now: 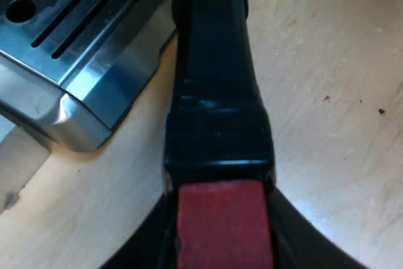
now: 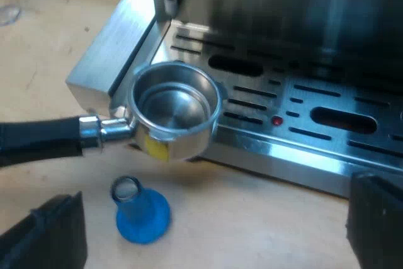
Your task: Put the handle in the coffee machine
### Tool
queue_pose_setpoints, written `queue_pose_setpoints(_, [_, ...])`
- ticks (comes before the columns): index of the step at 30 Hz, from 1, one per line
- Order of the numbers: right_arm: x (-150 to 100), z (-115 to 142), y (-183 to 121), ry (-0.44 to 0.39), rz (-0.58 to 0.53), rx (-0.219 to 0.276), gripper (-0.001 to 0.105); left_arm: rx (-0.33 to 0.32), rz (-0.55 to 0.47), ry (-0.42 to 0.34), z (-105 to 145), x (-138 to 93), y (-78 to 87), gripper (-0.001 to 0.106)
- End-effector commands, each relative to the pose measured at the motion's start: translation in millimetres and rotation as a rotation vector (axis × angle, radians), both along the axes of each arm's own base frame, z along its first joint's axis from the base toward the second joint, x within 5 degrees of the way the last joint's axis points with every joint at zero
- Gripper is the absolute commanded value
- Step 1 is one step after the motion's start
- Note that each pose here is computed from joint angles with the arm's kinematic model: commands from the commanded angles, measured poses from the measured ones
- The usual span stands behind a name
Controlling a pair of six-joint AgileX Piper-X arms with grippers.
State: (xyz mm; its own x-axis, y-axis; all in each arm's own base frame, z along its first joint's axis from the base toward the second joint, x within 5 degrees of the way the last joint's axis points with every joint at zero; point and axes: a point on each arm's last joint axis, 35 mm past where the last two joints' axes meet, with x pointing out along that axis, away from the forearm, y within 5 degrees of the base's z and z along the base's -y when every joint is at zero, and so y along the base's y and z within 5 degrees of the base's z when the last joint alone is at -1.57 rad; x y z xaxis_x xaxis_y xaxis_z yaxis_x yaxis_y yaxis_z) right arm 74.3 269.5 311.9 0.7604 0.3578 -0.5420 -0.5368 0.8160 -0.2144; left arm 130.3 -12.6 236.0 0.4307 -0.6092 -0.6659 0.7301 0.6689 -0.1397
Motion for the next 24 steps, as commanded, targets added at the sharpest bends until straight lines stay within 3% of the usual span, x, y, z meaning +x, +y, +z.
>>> queue_pose_setpoints(1, [3,-6,16,-0.051,-0.029,0.028,0.085,-0.061,-0.008,-0.050,8,3,3.2,0.000])
queue_pose_setpoints(4, [6,-11,27,-0.093,-0.048,0.047,0.085,-0.098,0.014,-0.024,5,7,7.9,0.000])
queue_pose_setpoints(12, [12,-23,48,-0.183,-0.091,0.060,0.085,-0.089,0.029,-0.008,-1,25,22.9,0.000])
queue_pose_setpoints(18, [17,-35,60,-0.271,-0.182,0.056,0.085,-0.092,0.002,-0.035,1,45,36.3,0.000])
queue_pose_setpoints(24, [20,-53,76,-0.315,-0.201,0.045,0.085,-0.102,-0.049,-0.020,-7,63,41.2,0.000])
